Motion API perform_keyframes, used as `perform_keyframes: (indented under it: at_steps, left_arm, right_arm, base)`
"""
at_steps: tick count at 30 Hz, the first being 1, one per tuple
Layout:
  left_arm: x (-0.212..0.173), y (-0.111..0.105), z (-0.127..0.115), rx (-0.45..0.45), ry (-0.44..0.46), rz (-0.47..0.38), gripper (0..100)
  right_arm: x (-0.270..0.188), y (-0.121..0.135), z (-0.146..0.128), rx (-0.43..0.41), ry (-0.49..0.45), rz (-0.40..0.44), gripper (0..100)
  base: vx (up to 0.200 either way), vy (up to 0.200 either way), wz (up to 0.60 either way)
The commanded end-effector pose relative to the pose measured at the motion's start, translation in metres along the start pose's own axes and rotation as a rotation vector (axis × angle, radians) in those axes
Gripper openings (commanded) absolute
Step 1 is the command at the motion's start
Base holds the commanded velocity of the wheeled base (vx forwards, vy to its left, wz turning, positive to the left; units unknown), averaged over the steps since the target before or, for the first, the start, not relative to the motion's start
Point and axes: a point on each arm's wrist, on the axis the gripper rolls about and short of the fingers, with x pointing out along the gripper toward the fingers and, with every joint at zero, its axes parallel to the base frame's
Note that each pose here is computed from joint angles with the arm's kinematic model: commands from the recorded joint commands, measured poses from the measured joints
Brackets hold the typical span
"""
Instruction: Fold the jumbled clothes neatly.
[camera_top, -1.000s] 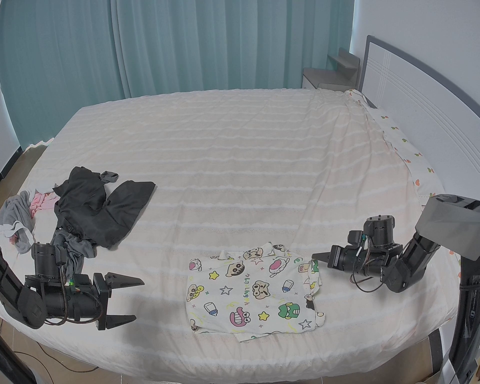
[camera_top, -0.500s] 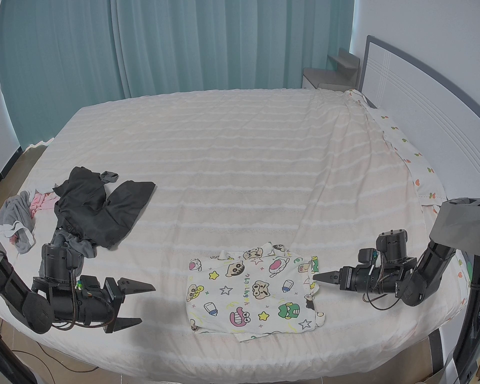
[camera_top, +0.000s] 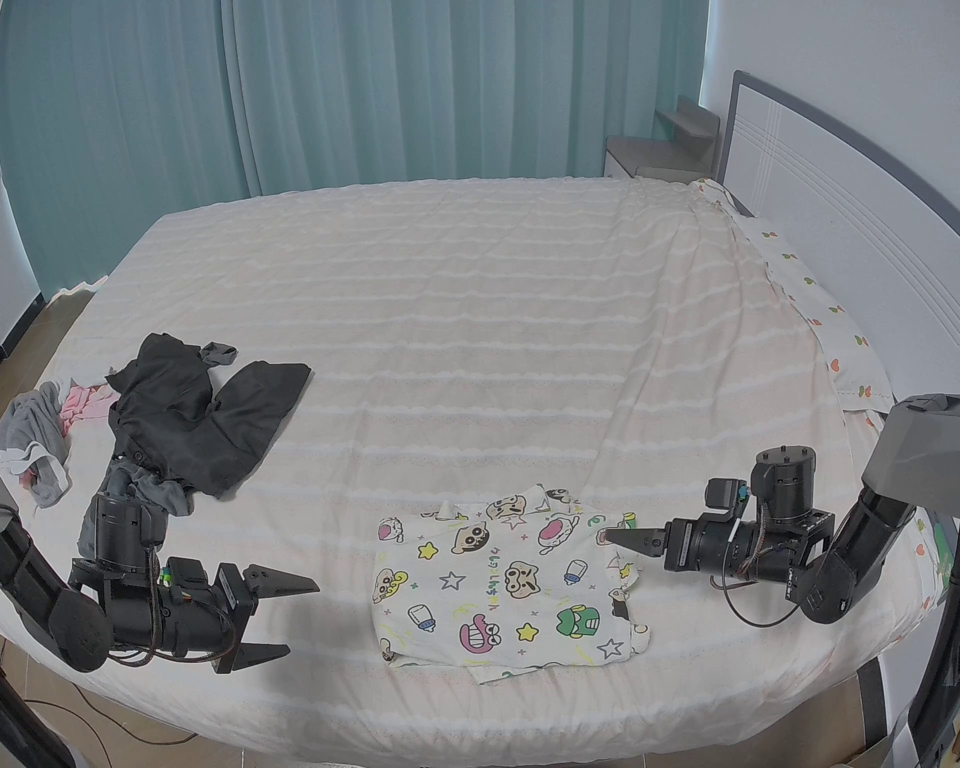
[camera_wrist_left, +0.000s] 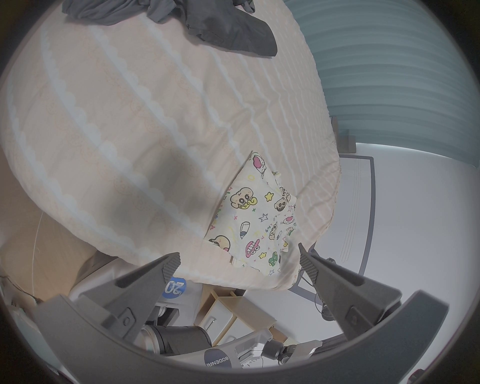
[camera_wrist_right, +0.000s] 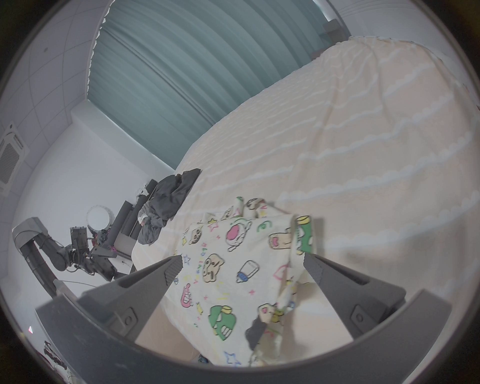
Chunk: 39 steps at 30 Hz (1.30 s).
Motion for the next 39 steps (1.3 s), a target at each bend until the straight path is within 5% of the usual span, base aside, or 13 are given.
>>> perform_keyframes:
  at_steps: [1,10,32,33,39]
  left_arm:
    - [0.001,0.001,0.000,-0.004,0.004,0.004,100]
    - [0.001,0.001,0.000,-0.005,0.004,0.005,100]
    - [0.001,0.001,0.000,-0.002,0.002,0.002,100]
    - [0.001,0.001,0.000,0.001,0.000,-0.001,100]
    - [0.001,0.002,-0.001,0.008,-0.005,-0.009,100]
  right_arm:
    - [0.000,0.012,-0.005,-0.016,0.016,0.023,100]
    - [0.026,0.003,-0.039,-0.013,0.138,0.008,100]
    - [0.047,-0.011,-0.044,0.001,0.158,-0.004,100]
    - [0.050,-0.011,-0.043,0.001,0.160,-0.004,0]
    - [0.049,-0.011,-0.041,0.002,0.155,-0.006,0]
  base:
    - [0.000,0.000,0.00]
    - [0.000,0.000,0.00]
    - [0.000,0.000,0.00]
    - [0.000,0.000,0.00]
    - [0.000,0.000,0.00]
